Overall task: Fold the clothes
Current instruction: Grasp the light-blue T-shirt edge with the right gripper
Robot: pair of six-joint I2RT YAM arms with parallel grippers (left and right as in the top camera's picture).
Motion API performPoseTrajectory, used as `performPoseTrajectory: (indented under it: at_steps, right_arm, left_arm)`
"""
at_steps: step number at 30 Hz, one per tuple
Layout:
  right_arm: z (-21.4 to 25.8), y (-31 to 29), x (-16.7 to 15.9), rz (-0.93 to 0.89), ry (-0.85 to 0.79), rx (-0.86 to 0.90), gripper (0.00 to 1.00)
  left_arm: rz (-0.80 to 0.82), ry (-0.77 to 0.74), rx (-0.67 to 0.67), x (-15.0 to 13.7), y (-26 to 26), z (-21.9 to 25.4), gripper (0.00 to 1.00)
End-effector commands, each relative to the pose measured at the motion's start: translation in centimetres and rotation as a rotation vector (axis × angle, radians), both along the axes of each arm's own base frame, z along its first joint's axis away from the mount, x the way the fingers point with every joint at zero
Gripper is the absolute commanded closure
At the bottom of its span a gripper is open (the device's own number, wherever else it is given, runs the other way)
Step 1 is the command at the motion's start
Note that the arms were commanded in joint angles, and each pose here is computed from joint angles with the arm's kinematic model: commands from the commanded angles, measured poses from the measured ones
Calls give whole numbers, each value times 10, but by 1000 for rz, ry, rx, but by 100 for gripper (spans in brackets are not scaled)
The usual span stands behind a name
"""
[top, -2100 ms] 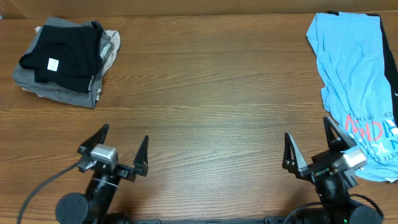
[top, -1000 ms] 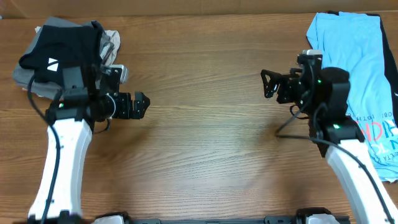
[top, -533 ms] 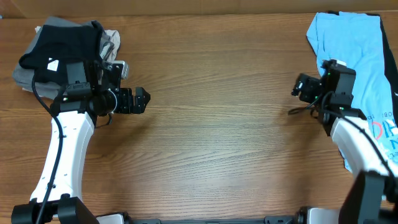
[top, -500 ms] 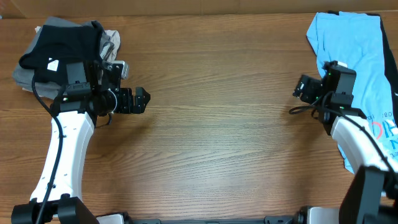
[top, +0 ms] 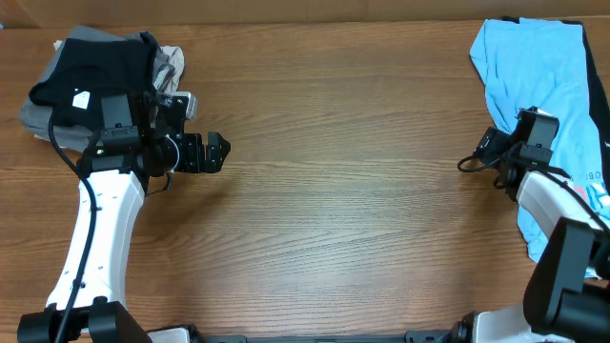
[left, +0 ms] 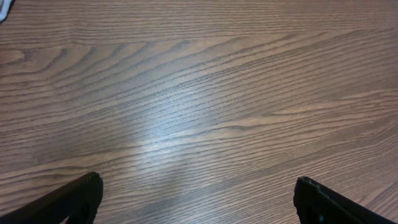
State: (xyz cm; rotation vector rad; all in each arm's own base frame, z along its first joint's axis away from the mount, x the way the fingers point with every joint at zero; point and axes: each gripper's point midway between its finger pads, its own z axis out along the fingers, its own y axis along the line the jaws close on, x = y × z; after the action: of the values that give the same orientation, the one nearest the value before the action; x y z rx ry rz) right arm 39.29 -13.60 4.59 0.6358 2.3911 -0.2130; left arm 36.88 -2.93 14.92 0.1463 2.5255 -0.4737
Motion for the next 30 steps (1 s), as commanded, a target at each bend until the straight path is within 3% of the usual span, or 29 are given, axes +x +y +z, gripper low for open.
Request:
performPoseTrajectory:
  at_steps: [1, 5, 11, 19, 22, 28, 30]
  right_arm:
    - [-11, -7, 2, -19, 29, -18, 20]
    - [-23, -8, 0, -23, 56, -16, 34]
    - [-33, -11, -1, -35, 76, -27, 38]
    - [-34, -12, -1, -39, 76, -33, 63]
    - [-37, -12, -2, -39, 85, -30, 78]
    - [-44, -11, -7, -38, 115, -22, 96]
    - [-44, -9, -7, -36, 114, -12, 96]
  left_arm:
    - [-20, -36, 8, 6, -2, 9, 0]
    - [-21, -36, 8, 6, -2, 9, 0]
    - [-21, -37, 8, 7, -2, 9, 0]
    - [-19, -36, 7, 7, -2, 9, 0]
    - [-17, -34, 5, 6, -2, 9, 0]
    - [-18, -33, 5, 6, -3, 9, 0]
    - [-17, -37, 6, 7, -3, 9, 0]
